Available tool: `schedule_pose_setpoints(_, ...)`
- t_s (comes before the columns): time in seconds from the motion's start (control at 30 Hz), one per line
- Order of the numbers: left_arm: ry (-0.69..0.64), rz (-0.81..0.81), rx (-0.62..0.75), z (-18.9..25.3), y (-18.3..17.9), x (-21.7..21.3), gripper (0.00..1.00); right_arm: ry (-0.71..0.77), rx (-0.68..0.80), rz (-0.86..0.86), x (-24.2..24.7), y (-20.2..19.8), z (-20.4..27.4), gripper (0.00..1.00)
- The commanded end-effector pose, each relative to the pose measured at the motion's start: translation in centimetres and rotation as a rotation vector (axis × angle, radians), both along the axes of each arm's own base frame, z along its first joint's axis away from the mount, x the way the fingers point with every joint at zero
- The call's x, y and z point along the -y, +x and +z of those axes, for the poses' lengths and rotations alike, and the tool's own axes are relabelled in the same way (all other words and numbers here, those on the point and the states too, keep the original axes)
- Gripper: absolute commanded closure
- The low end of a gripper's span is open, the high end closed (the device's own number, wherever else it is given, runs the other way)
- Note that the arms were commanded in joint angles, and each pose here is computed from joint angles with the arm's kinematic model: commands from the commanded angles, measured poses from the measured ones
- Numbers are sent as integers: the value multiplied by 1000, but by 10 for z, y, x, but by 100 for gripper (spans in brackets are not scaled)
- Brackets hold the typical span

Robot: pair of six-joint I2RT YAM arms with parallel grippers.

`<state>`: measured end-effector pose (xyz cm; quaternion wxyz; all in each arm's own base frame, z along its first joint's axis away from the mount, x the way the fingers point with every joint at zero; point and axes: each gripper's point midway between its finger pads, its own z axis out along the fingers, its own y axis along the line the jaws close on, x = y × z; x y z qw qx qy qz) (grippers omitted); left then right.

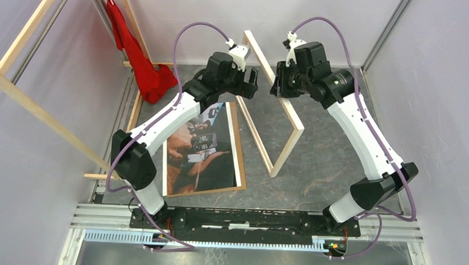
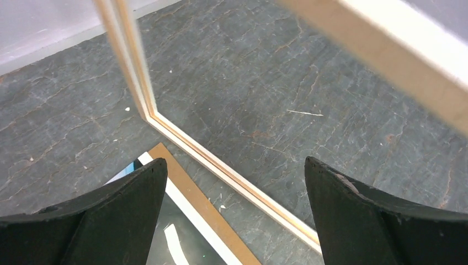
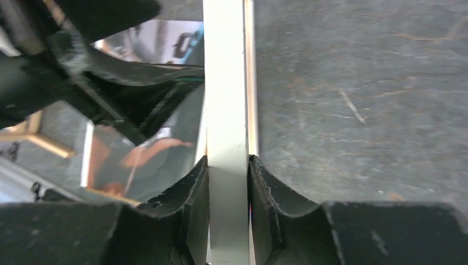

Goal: Put the photo into the frame

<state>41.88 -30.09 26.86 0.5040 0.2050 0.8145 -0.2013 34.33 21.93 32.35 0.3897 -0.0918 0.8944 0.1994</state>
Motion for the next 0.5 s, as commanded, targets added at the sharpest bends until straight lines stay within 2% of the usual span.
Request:
schedule_pose_setpoints(0.0, 40, 45, 52, 20, 9, -11, 0, -150, 84, -133, 55, 8, 6, 76)
schedule_pose_setpoints(0.17, 133, 71, -3, -8, 5, -36, 0, -292, 24, -265, 103, 7, -33, 90)
schedule_pose_setpoints(0.33, 246, 60, -27, -39, -2, -66, 0, -402, 2, -383, 146, 6, -59, 93)
schedule_pose_setpoints(0.47, 370, 44, -54, -81, -9, -88, 0, -500, 15, -423, 167, 6, -77, 96)
